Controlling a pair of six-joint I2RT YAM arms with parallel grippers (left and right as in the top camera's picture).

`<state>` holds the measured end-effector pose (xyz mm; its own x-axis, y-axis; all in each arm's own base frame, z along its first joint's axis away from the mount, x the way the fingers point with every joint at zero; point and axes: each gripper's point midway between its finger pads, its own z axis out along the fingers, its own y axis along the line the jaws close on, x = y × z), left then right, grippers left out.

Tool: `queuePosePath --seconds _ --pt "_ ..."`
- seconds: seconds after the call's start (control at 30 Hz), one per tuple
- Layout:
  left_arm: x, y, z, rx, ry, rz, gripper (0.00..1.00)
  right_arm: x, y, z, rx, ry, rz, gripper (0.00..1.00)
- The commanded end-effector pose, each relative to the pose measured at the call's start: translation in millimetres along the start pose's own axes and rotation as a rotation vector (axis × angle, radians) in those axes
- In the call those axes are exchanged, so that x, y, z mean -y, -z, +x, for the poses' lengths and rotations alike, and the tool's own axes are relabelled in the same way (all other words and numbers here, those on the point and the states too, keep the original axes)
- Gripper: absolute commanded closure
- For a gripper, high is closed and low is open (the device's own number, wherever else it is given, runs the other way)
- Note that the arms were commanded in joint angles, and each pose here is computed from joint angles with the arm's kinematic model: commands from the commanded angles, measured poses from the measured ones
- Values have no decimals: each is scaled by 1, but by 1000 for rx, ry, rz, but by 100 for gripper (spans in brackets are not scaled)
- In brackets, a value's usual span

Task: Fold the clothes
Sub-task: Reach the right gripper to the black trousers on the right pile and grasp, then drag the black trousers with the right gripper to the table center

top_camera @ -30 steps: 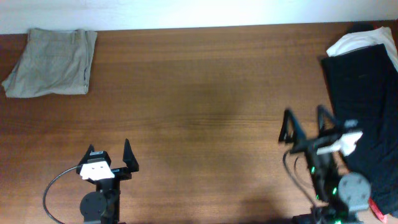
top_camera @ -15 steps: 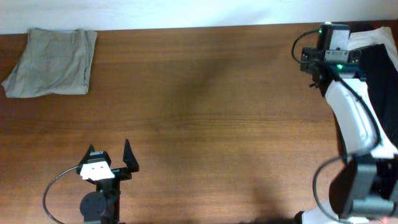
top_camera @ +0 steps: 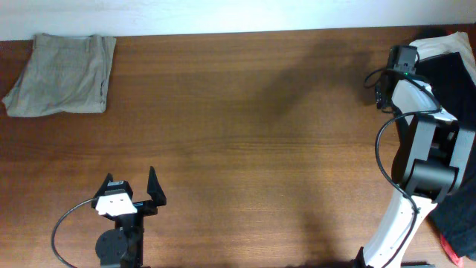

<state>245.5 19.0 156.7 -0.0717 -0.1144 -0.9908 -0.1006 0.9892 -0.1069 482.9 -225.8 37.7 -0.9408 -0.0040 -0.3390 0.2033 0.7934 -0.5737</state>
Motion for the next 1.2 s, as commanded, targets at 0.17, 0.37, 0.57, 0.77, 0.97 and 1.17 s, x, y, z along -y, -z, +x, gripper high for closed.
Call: queuePosePath --seconds 0.17,0.37,0.57,0.77,0.97,1.17 --pt "-1 0 1 0 -15 -2 1 -23 -12 -14 64 -18 -148 4" --pt "-1 0 1 0 -15 -2 1 -22 -35 -2 35 -32 -135 10" --pt "-1 0 1 0 -15 -2 1 -12 -41 4 18 -49 -129 52" --pt "-1 0 1 0 -15 -2 1 6 -40 8 -14 -95 -37 89" --pt "-1 0 1 0 -15 -2 1 33 -1 -24 76 -270 -36 96" --pt "-1 0 1 0 -15 -2 1 67 44 -44 163 -361 -23 96"
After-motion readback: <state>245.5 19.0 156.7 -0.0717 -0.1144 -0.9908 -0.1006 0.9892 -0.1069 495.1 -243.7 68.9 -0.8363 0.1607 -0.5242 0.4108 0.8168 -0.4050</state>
